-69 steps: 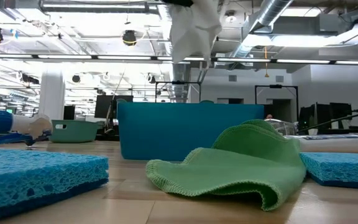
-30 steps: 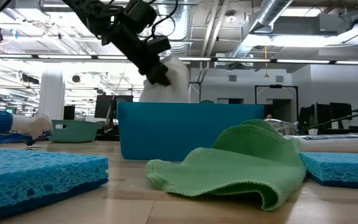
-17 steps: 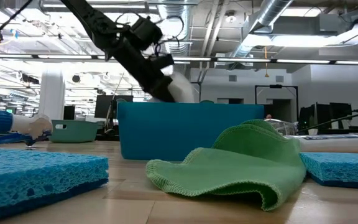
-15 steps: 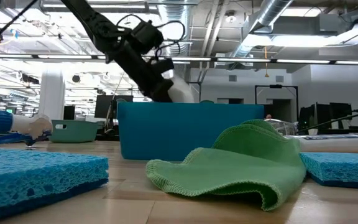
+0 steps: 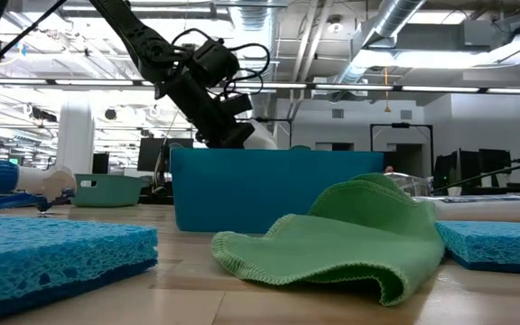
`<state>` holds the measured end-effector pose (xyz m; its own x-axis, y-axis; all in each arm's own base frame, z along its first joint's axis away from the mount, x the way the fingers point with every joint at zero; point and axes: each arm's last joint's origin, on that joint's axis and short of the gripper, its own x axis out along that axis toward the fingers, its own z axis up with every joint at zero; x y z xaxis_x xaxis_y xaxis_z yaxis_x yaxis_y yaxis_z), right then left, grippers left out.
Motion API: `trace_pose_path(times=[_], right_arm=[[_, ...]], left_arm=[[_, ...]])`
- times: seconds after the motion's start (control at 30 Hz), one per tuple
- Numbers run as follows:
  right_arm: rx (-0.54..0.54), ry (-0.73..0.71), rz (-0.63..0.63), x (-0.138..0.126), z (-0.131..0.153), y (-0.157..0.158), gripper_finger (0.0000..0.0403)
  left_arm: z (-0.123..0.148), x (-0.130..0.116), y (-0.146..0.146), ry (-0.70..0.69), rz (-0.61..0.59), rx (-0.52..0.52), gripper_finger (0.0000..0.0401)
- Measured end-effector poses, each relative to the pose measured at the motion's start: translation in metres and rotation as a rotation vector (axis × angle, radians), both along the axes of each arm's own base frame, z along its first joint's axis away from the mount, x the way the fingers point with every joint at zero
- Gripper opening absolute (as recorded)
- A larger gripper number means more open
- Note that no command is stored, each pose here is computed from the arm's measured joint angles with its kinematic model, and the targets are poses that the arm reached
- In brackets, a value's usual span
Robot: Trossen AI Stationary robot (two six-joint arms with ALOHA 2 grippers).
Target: Pick & Place Kitchen Items
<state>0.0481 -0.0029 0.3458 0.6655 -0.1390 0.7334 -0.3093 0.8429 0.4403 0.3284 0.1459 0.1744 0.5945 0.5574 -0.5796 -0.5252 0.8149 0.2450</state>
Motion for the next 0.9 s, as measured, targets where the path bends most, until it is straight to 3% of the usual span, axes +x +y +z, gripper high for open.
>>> trace_pose_path(times=[0.17,0.67,0.9], right_arm=[[0.0,0.0,0.0,0.0,0.0,0.0,0.038],[-0.002,-0.001,0.002,0.0,0.0,0.0,0.038],[-0.005,-0.002,0.005,0.0,0.0,0.0,0.038]], left_arm=[[0.007,-0.001,-0.001,-0.022,0.019,0.021,0.0061],[0.083,-0.031,-0.003,-0.225,0.022,0.093,0.0205],[0.094,-0.033,-0.011,-0.263,0.001,0.105,0.0222]])
